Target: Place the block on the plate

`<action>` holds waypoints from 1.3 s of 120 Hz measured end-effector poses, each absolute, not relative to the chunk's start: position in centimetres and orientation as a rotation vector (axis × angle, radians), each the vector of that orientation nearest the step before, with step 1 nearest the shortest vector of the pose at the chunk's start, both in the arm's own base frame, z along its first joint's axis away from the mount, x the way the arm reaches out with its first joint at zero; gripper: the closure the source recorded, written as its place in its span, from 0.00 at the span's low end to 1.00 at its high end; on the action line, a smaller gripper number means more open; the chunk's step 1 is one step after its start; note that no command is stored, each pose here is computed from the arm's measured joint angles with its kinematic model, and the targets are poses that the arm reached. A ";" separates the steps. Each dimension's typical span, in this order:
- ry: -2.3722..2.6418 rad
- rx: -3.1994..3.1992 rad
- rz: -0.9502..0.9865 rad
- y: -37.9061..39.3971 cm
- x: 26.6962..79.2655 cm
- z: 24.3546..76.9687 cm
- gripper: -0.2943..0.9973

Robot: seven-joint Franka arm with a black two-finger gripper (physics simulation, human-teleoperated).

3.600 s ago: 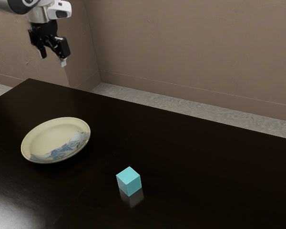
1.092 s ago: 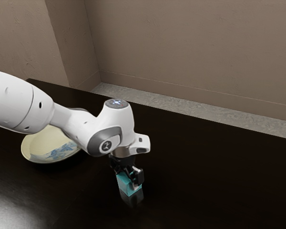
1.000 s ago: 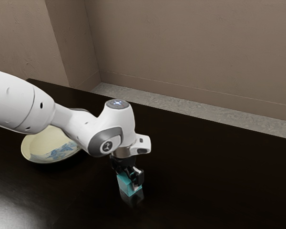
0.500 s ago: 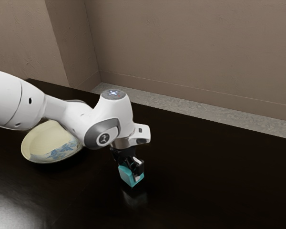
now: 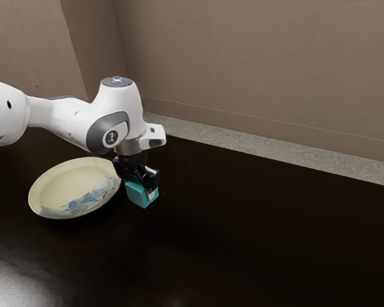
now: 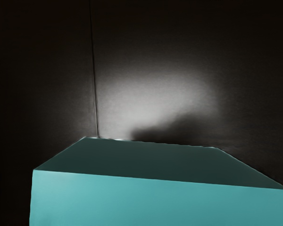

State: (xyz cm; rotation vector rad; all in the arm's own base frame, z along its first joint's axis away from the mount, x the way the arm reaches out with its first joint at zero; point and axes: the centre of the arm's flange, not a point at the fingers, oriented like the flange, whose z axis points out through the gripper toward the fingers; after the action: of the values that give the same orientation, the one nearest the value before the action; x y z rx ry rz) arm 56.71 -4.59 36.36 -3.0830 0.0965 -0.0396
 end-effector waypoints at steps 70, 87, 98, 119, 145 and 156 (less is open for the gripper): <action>-0.201 -3.077 0.131 13.6 56.3 37.5 0.49; -0.213 -3.083 0.160 16.2 56.7 36.6 0.49; -0.206 -3.096 0.178 17.5 57.2 35.6 0.49; -0.179 -3.112 0.215 18.9 57.5 34.2 0.50; -0.161 -3.120 0.262 20.7 57.3 32.4 0.50; -0.156 -3.125 0.276 21.5 57.4 31.7 0.50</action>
State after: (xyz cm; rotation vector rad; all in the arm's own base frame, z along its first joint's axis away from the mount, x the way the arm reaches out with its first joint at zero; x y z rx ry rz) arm 57.37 21.47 31.65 -3.1246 -0.1563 0.2756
